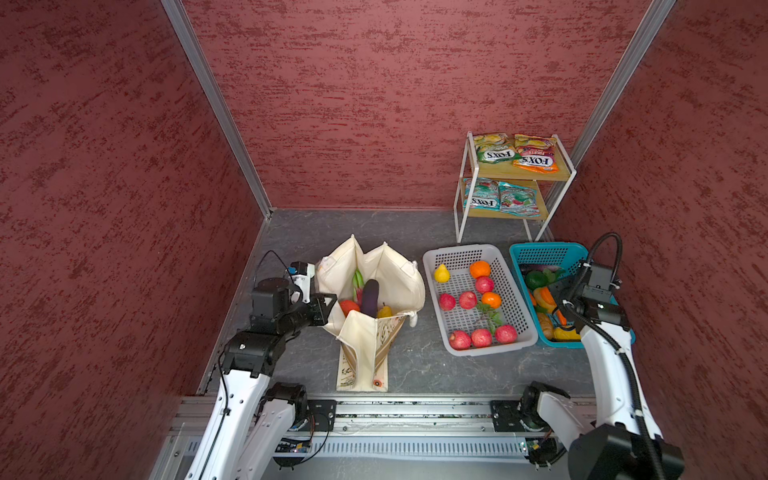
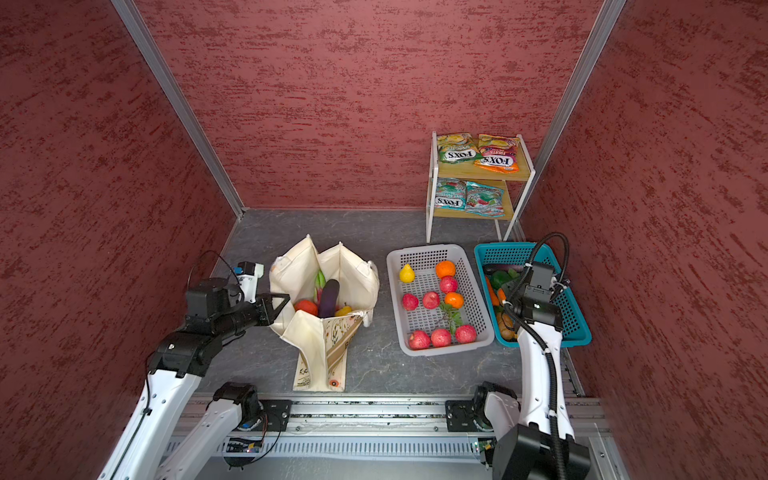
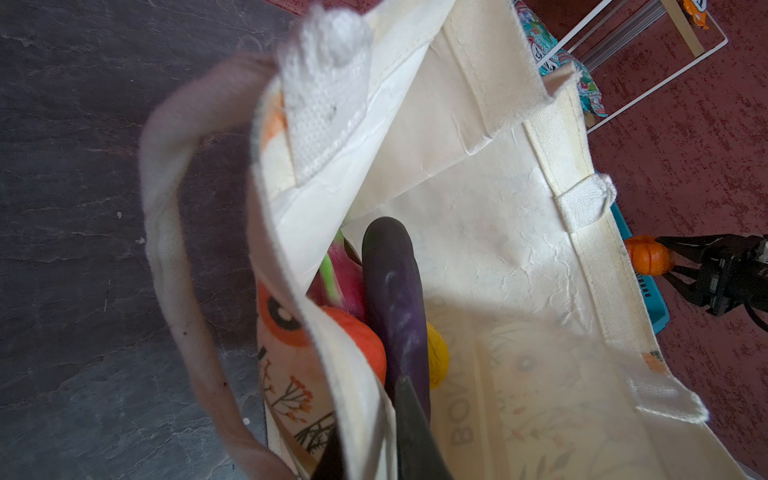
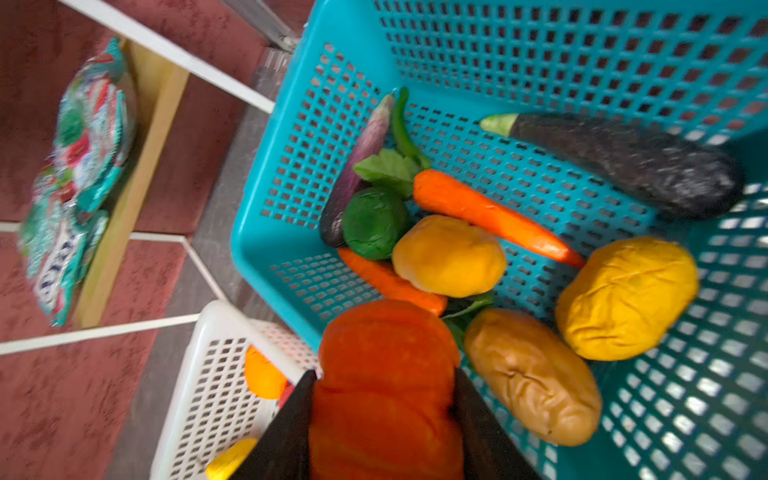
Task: Place the food into the grocery bag and tie it
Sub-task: 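Lift the orange bell pepper with the right gripper and carry it over the bag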
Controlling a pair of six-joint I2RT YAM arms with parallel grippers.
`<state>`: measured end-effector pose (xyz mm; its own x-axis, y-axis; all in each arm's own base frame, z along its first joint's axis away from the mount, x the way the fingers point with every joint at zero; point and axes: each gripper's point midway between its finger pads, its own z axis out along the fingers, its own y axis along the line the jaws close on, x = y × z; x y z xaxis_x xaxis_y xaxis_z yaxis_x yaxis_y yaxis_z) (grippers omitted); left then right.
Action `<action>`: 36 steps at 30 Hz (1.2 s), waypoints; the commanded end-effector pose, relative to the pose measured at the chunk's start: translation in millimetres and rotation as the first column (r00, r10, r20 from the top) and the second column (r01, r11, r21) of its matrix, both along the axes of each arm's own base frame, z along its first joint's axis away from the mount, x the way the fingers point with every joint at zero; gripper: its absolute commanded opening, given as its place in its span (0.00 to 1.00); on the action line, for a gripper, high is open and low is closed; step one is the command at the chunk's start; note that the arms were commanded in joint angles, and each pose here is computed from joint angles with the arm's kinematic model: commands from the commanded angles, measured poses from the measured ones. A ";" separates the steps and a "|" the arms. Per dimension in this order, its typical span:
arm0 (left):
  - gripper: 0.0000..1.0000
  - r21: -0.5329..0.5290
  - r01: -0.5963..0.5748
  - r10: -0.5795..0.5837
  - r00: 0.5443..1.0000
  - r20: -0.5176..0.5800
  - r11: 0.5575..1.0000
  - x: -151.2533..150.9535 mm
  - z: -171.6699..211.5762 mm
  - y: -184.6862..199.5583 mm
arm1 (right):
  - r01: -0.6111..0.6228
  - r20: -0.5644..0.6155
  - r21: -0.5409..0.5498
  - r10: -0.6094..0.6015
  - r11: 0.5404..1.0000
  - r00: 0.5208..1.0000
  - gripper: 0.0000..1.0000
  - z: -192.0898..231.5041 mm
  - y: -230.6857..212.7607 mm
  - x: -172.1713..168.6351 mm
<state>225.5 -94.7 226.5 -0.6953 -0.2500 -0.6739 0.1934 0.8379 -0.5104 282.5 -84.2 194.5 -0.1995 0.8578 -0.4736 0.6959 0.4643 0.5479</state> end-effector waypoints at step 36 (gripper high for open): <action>0.16 0.005 -0.011 0.011 1.000 0.002 1.000 2.7 -3.0 2.2 | -0.940 0.156 -0.285 0.977 0.187 0.147 0.35 117.0 520.2 -20.2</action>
<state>225.6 -94.4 226.4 -0.6950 -0.2505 -0.6739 0.1919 0.8387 -0.5096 272.8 426.1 305.0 -0.6952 0.0646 -0.7159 -0.4480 0.7399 0.5019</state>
